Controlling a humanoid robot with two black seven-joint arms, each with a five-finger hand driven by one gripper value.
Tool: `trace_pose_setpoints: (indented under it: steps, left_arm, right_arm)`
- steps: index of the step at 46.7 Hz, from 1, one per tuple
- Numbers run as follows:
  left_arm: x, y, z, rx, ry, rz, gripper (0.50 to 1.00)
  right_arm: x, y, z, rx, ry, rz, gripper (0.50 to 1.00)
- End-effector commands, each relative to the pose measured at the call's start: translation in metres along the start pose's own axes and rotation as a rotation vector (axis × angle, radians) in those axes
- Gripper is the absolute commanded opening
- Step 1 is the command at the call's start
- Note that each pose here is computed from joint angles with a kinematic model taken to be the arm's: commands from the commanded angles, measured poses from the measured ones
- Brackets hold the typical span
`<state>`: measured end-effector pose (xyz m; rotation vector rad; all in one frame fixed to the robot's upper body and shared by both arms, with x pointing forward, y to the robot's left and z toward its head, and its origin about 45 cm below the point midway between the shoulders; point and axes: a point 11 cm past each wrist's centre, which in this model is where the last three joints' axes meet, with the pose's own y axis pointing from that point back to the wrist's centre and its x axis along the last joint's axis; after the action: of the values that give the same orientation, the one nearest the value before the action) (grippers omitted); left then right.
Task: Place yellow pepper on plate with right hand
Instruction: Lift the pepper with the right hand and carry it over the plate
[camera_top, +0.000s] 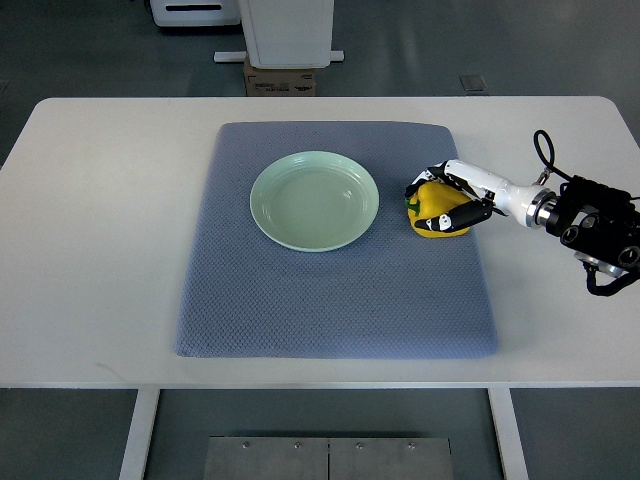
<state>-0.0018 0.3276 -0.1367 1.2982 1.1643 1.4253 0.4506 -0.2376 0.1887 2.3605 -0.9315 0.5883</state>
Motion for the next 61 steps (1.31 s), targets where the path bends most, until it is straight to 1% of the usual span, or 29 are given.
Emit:
trace_pose_setpoints:
  steps: [1,17,26,39,51,61]
  left_arm:
    - [0.0,0.0,0.0,0.0,0.0,0.0,1.0]
    - [0.0,0.0,0.0,0.0,0.0,0.0,1.0]
    - [0.0,0.0,0.0,0.0,0.0,0.0,1.0]
    - [0.0,0.0,0.0,0.0,0.0,0.0,1.0]
    - [0.0,0.0,0.0,0.0,0.0,0.001,1.0]
    - [0.0,0.0,0.0,0.0,0.0,0.0,1.0]
  right_arm:
    - [0.0,0.0,0.0,0.0,0.001,0.0,0.5]
    - [0.01,-0.003,-0.01,0.019,0.002,0.019,0.5]
    - [0.022,-0.011,-0.031,0.058,0.021,0.032,0.5]
    - [0.047,-0.022,-0.076,0.148,0.034,0.057,0.5]
    - [0.03,-0.052,-0.123,0.238,0.046,0.006,0.5]
    - [0.003,-0.075,-0.143,0.285,-0.01,-0.016,0.5]
